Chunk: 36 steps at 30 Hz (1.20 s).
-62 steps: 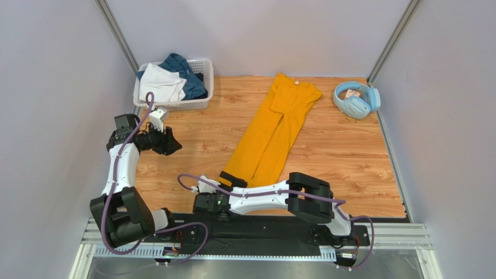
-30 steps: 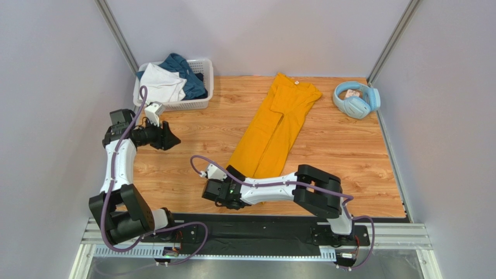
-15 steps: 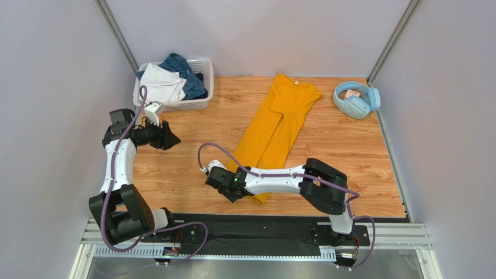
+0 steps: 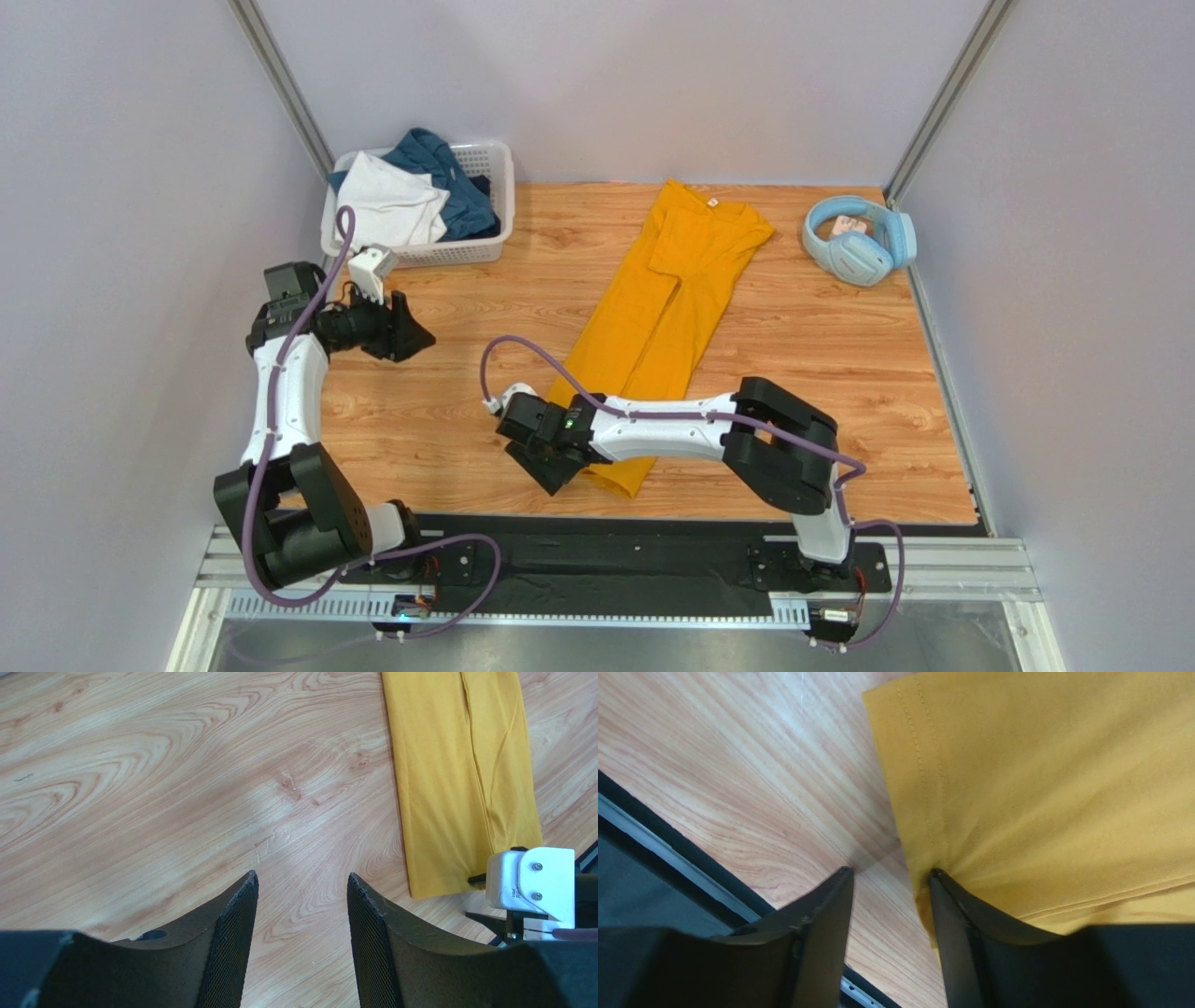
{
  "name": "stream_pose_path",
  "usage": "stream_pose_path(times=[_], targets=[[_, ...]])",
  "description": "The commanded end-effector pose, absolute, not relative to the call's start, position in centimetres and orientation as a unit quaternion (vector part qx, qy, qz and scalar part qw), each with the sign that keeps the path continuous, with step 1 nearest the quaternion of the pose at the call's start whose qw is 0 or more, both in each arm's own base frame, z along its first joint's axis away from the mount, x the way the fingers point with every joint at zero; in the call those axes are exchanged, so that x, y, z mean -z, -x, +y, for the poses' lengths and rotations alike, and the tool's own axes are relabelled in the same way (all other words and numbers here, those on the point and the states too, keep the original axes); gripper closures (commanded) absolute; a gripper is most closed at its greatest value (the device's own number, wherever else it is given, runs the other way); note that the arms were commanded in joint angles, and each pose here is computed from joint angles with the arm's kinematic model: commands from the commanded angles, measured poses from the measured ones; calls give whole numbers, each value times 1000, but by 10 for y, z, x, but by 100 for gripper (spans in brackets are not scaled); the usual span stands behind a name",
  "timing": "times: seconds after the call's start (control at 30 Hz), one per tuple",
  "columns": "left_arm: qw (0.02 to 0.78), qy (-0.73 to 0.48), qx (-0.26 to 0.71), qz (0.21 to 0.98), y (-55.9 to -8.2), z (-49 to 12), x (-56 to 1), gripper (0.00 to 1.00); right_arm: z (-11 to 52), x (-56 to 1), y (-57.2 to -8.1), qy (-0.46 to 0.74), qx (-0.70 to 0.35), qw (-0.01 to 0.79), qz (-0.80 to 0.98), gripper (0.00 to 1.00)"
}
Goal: Fold and stack the t-shirts
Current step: Fold the tshirt
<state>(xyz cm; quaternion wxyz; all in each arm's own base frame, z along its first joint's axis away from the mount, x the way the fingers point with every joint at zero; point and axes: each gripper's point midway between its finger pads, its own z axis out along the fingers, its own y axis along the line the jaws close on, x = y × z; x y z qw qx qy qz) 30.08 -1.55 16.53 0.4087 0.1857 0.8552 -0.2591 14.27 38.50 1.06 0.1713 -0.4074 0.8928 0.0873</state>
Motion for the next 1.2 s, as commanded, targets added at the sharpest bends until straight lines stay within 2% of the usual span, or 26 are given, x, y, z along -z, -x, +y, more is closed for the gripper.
stream_pose_path(times=[0.0,0.17,0.4,0.63,0.93,1.03,1.17], targets=[[435,-210,258,837,-305,-16,-185,43,274,41,-113,408,98,40,907,43],[435,-212,263,834,-303,-18,-187,43,263,13,-143,391,163,110,899,42],[430,-212,271,835,-304,-20,-184,43,264,-16,-152,386,167,137,897,42],[423,-212,273,837,-303,-19,-178,43,294,-43,-149,401,106,142,899,43],[415,-202,287,839,-306,-20,-173,43,338,-109,-139,415,-3,179,892,43],[416,-200,289,838,-306,-21,-175,43,321,-108,-139,413,15,178,893,43],[426,-204,294,831,-299,-27,-183,43,284,-97,-141,410,54,179,893,34]])
